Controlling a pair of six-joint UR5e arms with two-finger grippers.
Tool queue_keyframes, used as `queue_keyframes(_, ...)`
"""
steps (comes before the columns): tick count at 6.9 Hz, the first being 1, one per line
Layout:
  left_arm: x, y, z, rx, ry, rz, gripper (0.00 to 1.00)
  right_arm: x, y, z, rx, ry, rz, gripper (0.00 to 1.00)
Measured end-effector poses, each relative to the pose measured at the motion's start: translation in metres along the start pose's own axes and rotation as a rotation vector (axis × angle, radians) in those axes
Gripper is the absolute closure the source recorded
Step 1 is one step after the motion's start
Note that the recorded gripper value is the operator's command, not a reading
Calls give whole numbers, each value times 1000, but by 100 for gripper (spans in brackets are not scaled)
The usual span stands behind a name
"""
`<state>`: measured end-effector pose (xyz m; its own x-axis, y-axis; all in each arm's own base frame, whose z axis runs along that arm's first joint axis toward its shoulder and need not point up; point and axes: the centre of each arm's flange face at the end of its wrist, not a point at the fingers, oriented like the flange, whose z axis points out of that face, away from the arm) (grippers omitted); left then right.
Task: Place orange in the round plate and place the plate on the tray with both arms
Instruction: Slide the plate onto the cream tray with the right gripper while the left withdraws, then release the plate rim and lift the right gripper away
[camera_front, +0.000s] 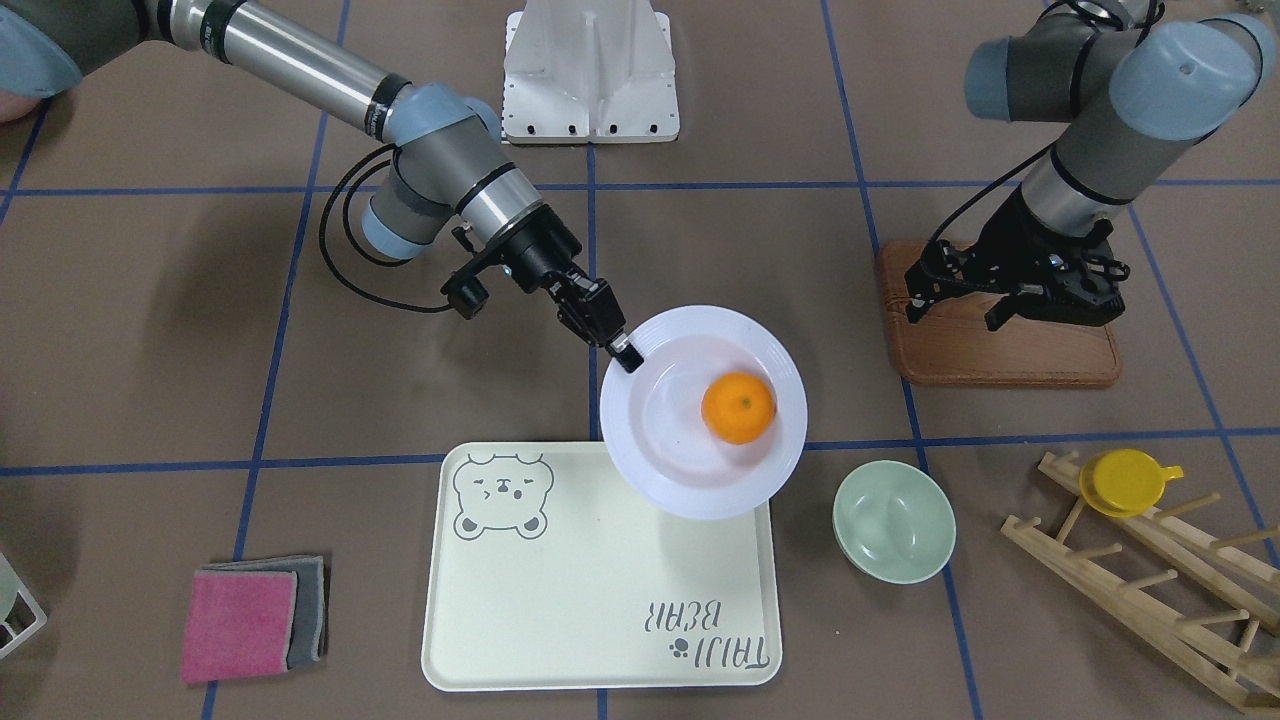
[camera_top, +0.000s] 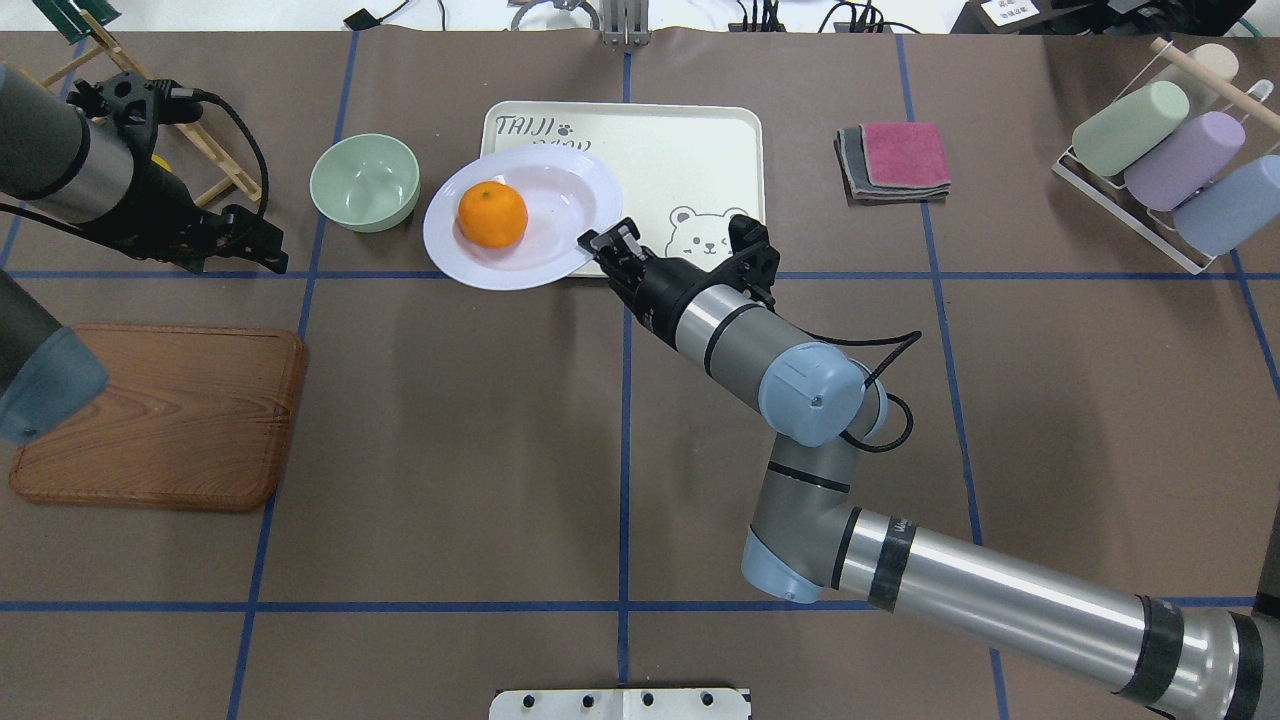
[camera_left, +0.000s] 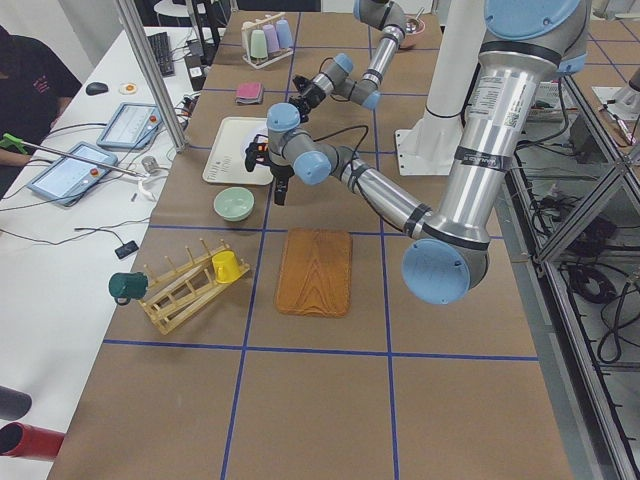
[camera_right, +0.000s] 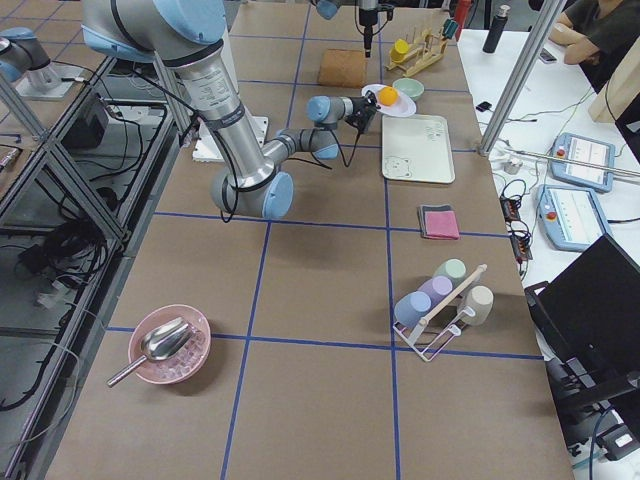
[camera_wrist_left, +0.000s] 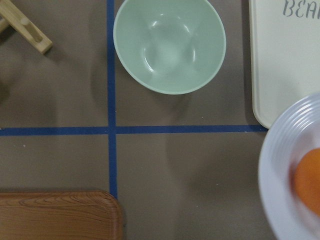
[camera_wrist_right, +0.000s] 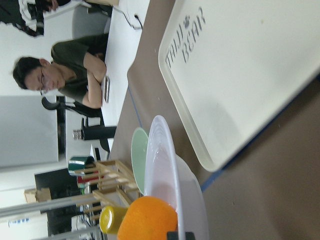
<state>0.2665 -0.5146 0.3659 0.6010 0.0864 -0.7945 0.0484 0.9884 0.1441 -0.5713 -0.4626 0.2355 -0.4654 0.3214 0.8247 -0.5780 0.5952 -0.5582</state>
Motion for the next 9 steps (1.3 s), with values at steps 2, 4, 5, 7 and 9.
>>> queue_keyframes(2, -7, -1, 1, 1, -9, 10, 2, 11, -23, 24, 202, 73, -18, 100)
queue_keyframes(4, -10, -2, 3, 0, -14, 7, 2, 10, -24, 38, 307, 121, -15, 39)
queue_keyframes(5, -11, -2, 2, 1, -16, 6, 2, 7, -21, 44, 337, 146, -24, 3)
queue_keyframes(7, -13, -2, 2, 2, -19, 4, 2, 7, -19, 51, 340, 210, -104, 0)
queue_keyframes(9, -16, -2, 2, 3, -20, 1, 2, 9, -23, 47, 228, 327, -282, 0)
